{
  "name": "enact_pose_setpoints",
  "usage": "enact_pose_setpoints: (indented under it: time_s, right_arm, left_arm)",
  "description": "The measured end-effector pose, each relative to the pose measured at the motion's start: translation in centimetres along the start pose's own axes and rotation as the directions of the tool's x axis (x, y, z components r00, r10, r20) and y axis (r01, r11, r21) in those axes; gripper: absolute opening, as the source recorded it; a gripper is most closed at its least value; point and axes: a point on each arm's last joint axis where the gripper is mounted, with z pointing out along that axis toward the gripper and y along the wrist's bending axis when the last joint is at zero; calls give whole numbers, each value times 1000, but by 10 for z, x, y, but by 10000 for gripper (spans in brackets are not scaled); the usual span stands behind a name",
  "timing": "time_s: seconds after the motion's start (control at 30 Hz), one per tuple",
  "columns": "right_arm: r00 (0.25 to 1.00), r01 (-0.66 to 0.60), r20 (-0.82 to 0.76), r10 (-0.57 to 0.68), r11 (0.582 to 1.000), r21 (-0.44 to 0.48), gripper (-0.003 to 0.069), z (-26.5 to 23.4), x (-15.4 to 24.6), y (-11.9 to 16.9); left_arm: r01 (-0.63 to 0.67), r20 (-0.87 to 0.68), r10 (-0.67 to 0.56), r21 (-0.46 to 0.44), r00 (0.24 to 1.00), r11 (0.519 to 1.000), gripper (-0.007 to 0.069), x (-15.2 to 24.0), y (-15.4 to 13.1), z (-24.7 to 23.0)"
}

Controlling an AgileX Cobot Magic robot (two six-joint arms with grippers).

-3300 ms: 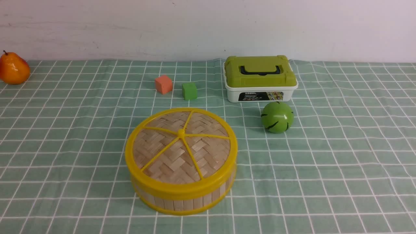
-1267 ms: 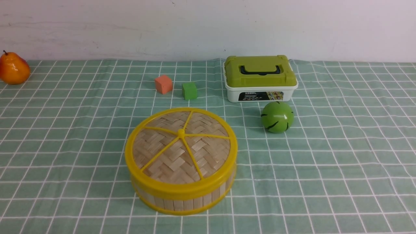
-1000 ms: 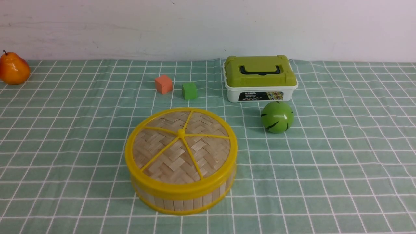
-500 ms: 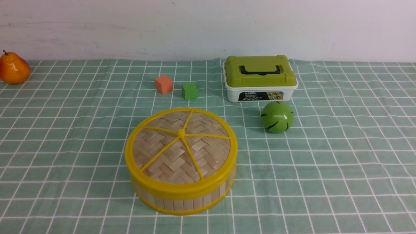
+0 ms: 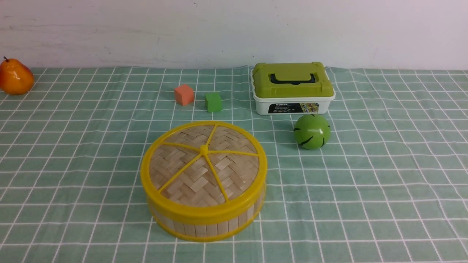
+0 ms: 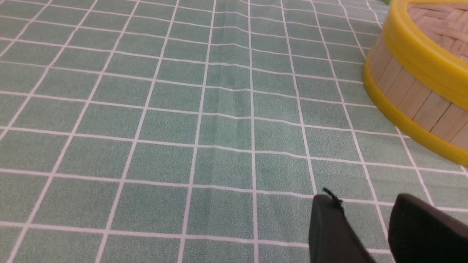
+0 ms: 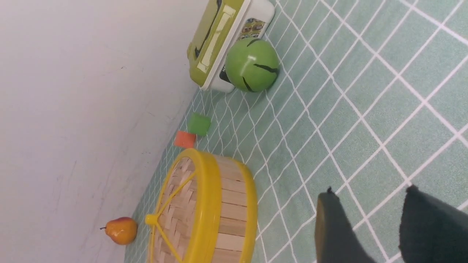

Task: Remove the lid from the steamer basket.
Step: Use the right arm to lift the lid of the steamer

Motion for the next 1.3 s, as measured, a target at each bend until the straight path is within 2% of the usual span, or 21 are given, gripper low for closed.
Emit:
enact_pose_setpoints:
  time_s: [0.1, 0.2, 0.33, 0.4, 0.47, 0.53, 0.6, 0.63, 0.67, 0.7, 0.73, 0.77, 0.9, 1.0, 1.07, 1.13, 1.17, 1.2, 1.23, 1.3]
  right_arm:
    - [999, 50, 2, -50, 999, -1, 241, 0, 0, 0]
    - [988, 155, -1, -155, 988, -8, 233, -1, -1, 4]
    - [954, 300, -10, -301, 954, -18, 167, -7, -9, 28]
    - [884, 463, -70, -462, 886, 11, 69, -9, -20, 59]
    - [806, 582, -151, -572, 812, 33, 6, -7, -31, 85]
    - [684, 709, -273, -676, 704, 34, -16, 2, -47, 117]
    - [587, 780, -358, -726, 625, 12, -18, 11, -58, 139]
    - [522, 819, -396, -755, 574, -15, -18, 17, -64, 149]
    - [419, 862, -466, -779, 503, -64, -18, 30, -74, 165]
    - [416, 862, -475, -775, 503, -67, -18, 32, -75, 167]
    - [338, 879, -528, -779, 462, -118, -13, 47, -83, 181]
    - [302, 881, -553, -777, 449, -150, -10, 56, -88, 189]
    - [226, 871, -596, -771, 434, -230, -4, 87, -98, 210]
    - [75, 858, -612, -787, 364, -363, 0, 123, -93, 233]
    - [-47, 851, -615, -787, 291, -438, 0, 148, -78, 245]
    - [-92, 847, -613, -785, 261, -462, 0, 158, -70, 251]
    - [-146, 844, -610, -779, 223, -488, 0, 173, -56, 258]
    - [-150, 841, -608, -779, 224, -493, 0, 175, -53, 259]
    - [-209, 842, -604, -769, 173, -512, 0, 194, -35, 267]
    - [-246, 840, -592, -768, 136, -525, 3, 209, -16, 276]
  left_arm:
    - [0, 0, 0, 0, 1000, 1000, 239, 0, 0, 0]
    - [0, 0, 0, 0, 1000, 1000, 239, 0, 0, 0]
    - [0, 0, 0, 0, 1000, 1000, 239, 0, 0, 0]
    - [0, 0, 0, 0, 1000, 1000, 239, 0, 0, 0]
    - [0, 0, 0, 0, 1000, 1000, 239, 0, 0, 0]
    - [0, 0, 0, 0, 1000, 1000, 239, 0, 0, 0]
    - [0, 0, 0, 0, 1000, 1000, 239, 0, 0, 0]
    - [0, 0, 0, 0, 1000, 1000, 239, 0, 0, 0]
    - [0, 0, 0, 0, 1000, 1000, 239, 0, 0, 0]
    - [0, 0, 0, 0, 1000, 1000, 239, 0, 0, 0]
    - [0, 0, 0, 0, 1000, 1000, 239, 0, 0, 0]
    - [0, 0, 0, 0, 1000, 1000, 239, 0, 0, 0]
    - [0, 0, 0, 0, 1000, 1000, 239, 0, 0, 0]
    - [0, 0, 0, 0, 1000, 1000, 239, 0, 0, 0]
    - [0, 0, 0, 0, 1000, 1000, 239, 0, 0, 0]
    - [0, 0, 0, 0, 1000, 1000, 239, 0, 0, 0]
    - [0, 0, 0, 0, 1000, 1000, 239, 0, 0, 0]
    - [0, 0, 0, 0, 1000, 1000, 239, 0, 0, 0]
    - [0, 0, 0, 0, 1000, 1000, 239, 0, 0, 0]
    - [0, 0, 0, 0, 1000, 1000, 239, 0, 0, 0]
